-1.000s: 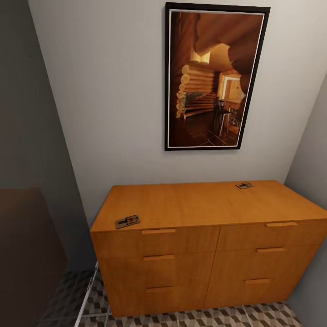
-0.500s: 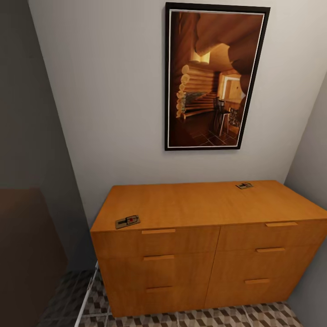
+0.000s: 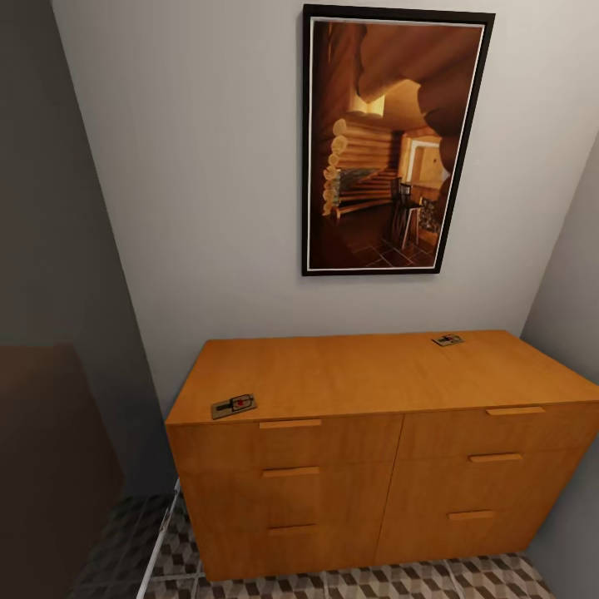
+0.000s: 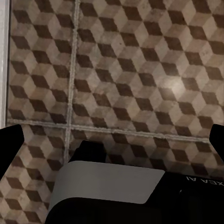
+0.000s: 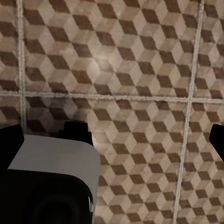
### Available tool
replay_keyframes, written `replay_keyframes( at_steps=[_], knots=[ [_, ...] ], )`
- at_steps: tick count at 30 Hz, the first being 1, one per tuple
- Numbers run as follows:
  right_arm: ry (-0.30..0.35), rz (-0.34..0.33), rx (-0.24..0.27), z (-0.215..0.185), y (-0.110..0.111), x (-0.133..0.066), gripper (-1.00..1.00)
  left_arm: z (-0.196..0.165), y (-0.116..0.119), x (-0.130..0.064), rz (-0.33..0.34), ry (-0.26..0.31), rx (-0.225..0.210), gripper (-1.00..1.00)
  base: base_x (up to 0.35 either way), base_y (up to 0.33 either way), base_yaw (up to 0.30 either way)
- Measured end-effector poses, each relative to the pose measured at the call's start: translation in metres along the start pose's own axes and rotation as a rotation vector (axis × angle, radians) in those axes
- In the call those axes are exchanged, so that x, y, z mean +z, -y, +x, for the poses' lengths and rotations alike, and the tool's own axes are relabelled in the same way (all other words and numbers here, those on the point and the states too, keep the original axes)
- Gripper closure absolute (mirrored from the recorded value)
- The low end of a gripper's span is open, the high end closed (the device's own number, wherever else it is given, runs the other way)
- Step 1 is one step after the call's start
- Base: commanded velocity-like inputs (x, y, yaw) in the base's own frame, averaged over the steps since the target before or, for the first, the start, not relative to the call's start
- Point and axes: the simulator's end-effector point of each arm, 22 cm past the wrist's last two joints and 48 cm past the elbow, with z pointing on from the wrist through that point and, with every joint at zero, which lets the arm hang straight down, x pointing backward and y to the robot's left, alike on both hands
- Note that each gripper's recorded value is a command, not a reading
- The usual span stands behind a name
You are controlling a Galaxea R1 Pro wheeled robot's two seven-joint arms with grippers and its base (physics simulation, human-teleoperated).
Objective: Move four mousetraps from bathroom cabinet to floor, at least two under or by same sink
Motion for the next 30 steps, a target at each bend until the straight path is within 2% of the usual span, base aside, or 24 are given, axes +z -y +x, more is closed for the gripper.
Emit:
replay_keyframes(
  at_steps=[11, 20, 30],
  knots=[
    [-0.003, 0.001, -0.001, 0.0008, -0.0001, 0.0000, -1.00, 0.0003, 0.0005, 0.0000, 0.003, -0.001, 0.000, -1.00, -0.008, 0.000, 0.000],
    [-0.003, 0.000, -0.001, 0.0007, -0.0009, 0.0000, -1.00, 0.0008, 0.0005, 0.0000, 0.000, -0.001, 0.000, -1.00, -0.174, 0.000, 0.000],
    [-0.002, -0.002, -0.003, 0.0004, -0.0022, -0.0002, -1.00, -0.0006, -0.0001, 0.0000, 0.000, 0.004, -0.001, -1.00, -0.047, 0.000, 0.000]
  ],
)
